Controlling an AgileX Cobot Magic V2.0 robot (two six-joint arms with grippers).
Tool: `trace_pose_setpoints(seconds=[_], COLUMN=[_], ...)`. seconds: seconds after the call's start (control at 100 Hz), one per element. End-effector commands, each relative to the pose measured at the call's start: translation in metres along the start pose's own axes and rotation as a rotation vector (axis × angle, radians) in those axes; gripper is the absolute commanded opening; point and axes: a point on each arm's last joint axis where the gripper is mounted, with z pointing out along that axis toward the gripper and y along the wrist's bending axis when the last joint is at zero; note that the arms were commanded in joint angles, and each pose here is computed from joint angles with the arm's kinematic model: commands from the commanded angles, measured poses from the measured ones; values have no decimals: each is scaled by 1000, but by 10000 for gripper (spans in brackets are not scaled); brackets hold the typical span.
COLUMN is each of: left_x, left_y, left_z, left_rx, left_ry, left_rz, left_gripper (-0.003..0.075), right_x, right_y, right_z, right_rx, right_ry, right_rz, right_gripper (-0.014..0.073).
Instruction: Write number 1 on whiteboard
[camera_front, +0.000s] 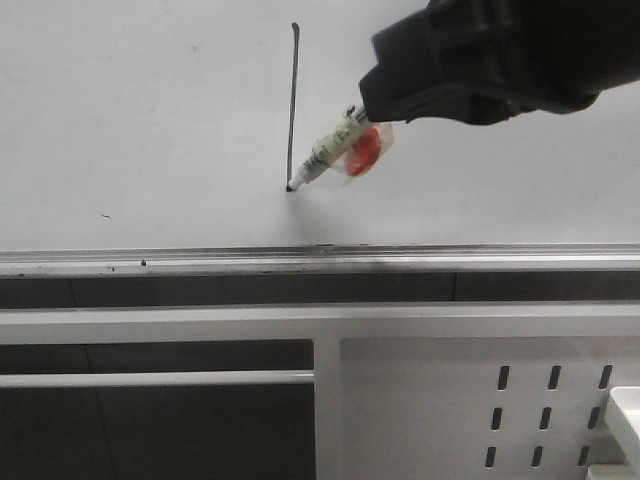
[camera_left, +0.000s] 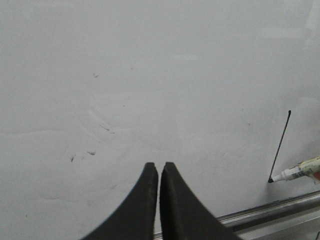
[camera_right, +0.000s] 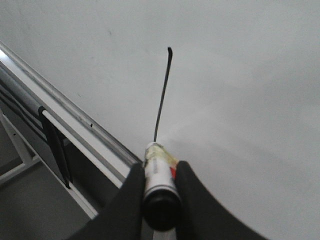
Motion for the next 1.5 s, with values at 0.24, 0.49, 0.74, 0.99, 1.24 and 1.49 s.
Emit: trace_pose_setpoints(seconds=[0.24, 0.49, 0.74, 0.99, 1.24, 1.49], left_x=[-6, 10, 12, 16, 12, 17], left_y=[-18, -45, -60, -75, -83, -90], left_z=[2, 16, 47, 82, 115, 126], left_rx=[185, 477, 592, 723, 745, 820], left_ry=[11, 119, 247, 314, 344, 360], left_rz=[-4, 260, 288, 399, 412, 406], left_gripper=[-19, 139, 391, 324, 324, 318], right_x=[-19, -48, -75, -85, -89, -96], right_y=[22, 32, 33, 45, 53, 55], right_z=[-14, -19, -23, -20, -22, -21], right_rx=[-158, -288, -319, -368, -393, -376], right_ry=[35, 155, 167, 163, 145, 76], right_rz=[-101, -197, -251, -274, -286, -281], right_gripper=[-50, -50, -50, -50, -50, -50])
